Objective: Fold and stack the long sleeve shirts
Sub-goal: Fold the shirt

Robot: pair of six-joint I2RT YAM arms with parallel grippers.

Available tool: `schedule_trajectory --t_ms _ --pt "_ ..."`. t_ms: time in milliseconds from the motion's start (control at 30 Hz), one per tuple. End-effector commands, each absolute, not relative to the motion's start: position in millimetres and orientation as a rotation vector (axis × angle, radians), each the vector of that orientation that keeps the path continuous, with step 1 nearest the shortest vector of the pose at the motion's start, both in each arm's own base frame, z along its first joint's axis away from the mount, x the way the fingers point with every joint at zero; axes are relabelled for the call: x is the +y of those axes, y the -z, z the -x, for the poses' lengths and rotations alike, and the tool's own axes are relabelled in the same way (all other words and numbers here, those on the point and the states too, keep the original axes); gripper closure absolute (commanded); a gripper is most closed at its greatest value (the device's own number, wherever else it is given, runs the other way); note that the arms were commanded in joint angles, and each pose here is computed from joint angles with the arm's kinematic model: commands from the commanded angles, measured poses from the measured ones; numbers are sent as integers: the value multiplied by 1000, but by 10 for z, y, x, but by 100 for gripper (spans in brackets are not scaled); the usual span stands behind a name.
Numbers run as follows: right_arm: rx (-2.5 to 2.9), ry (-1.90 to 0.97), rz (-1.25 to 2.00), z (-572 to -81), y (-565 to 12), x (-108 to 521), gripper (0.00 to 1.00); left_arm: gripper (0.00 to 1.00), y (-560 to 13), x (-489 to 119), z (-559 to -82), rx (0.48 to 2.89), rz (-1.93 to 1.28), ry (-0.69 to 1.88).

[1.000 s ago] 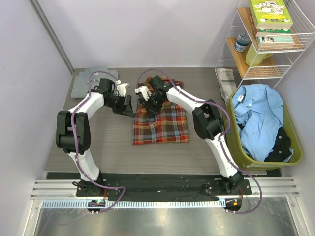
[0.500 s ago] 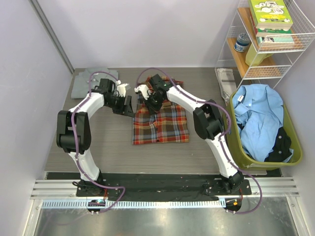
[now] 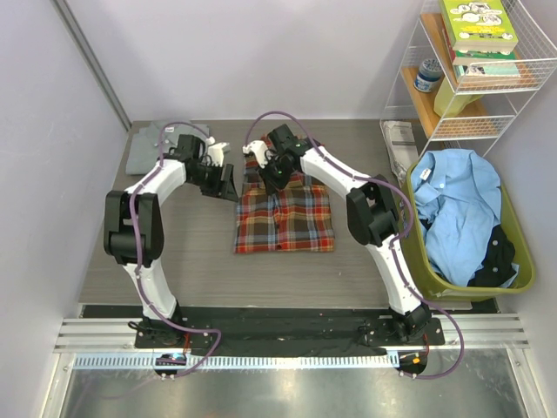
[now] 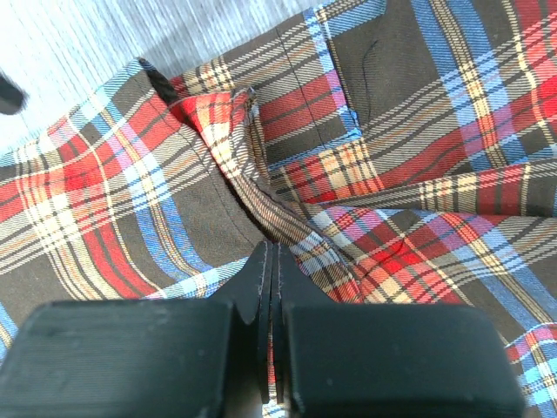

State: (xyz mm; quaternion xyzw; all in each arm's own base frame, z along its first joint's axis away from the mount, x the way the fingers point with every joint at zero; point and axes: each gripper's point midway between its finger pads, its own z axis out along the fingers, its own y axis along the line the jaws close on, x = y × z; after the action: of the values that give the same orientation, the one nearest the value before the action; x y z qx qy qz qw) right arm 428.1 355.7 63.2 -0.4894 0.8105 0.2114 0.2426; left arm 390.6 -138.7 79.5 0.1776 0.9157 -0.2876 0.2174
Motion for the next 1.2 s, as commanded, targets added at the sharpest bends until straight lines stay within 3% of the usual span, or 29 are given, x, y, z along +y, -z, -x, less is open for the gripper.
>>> schedule_trajectory --t_ms 0,333,433,467,567,767,967,1067,1100,1167 --pt "2070 -530 1255 -4530 -1249 3599 99 42 -869 -1473 -4119 2474 -490 826" --pt "2074 -558 1250 -4486 -1230 3612 99 48 -668 -1727 -4197 2491 -511 906" --pt "2080 -566 1251 -4458 -1228 3596 99 65 -726 -1818 -4254 2458 -516 940" --pt "2082 -568 1250 -4448 -1228 3593 99 80 -794 -1856 -4303 2415 -531 950" --pt "2072 -567 1249 -4428 -1280 3579 99 98 -995 -1887 -4364 2337 -509 948" --pt "2062 -547 1241 -4422 -1343 3509 99 100 -1122 -1949 -4458 2236 -539 916" --pt "2106 -447 1231 -4509 -1187 3362 98 100 -670 -1897 -4555 2392 -455 860" --pt "2148 -449 1171 -4518 -1251 3261 76 99 -538 -1887 -4559 2445 -424 856" --pt "2161 -448 1136 -4555 -1304 3180 61 99 -521 -1880 -4556 2455 -412 852" --pt "2176 -451 1080 -4571 -1434 3075 54 99 -483 -1851 -4567 2471 -395 821"
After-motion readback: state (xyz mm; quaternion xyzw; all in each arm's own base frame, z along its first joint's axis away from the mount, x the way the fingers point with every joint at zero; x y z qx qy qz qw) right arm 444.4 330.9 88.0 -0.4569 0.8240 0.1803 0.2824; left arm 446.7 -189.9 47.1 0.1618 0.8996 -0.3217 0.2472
